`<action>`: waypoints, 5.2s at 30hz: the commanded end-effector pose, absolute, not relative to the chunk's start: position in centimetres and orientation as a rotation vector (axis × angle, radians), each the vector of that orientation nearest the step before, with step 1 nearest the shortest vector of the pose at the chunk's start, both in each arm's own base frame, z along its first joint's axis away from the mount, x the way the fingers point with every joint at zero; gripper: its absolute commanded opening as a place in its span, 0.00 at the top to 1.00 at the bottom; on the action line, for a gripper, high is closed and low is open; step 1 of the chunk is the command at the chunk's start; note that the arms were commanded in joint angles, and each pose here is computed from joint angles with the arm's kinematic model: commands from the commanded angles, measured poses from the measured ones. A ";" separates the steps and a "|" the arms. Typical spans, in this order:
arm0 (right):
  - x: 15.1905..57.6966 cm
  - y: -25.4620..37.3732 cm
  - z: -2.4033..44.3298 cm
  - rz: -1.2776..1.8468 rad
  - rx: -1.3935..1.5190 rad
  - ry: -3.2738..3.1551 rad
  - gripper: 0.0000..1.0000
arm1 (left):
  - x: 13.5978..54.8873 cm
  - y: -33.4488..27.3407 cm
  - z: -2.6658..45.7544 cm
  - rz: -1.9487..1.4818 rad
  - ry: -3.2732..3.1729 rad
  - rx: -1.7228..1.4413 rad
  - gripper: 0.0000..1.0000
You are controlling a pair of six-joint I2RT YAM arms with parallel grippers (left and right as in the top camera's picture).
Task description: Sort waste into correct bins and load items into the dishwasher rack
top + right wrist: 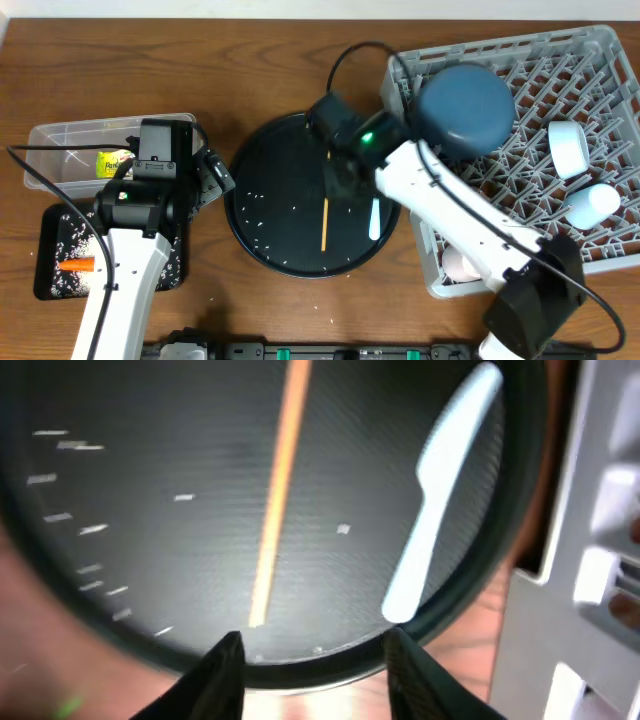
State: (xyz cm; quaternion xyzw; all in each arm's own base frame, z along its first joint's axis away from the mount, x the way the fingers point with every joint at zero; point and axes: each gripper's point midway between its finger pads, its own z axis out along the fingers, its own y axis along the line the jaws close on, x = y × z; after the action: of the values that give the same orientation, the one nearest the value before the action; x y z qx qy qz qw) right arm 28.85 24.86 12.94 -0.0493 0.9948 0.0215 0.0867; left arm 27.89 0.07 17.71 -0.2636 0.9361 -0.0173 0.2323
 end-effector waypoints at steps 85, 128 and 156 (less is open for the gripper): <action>32.3 19.6 0.6 0.038 0.081 2.768 0.99 | 28.0 0.5 18.4 -0.032 2.552 -0.729 0.02; 25.1 19.5 0.3 0.001 -0.041 3.087 0.69 | 28.0 0.5 18.4 -0.032 2.552 -0.729 0.02; 25.7 20.1 -0.4 0.034 -0.037 3.061 0.99 | 28.0 0.5 18.4 -0.032 2.552 -0.729 0.02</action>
State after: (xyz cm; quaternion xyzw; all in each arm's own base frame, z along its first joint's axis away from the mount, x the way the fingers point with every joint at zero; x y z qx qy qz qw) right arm 25.68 19.57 0.10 0.0012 0.9987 0.0100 0.0495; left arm 27.88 0.07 17.71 -0.2636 0.9361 -0.0173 0.2322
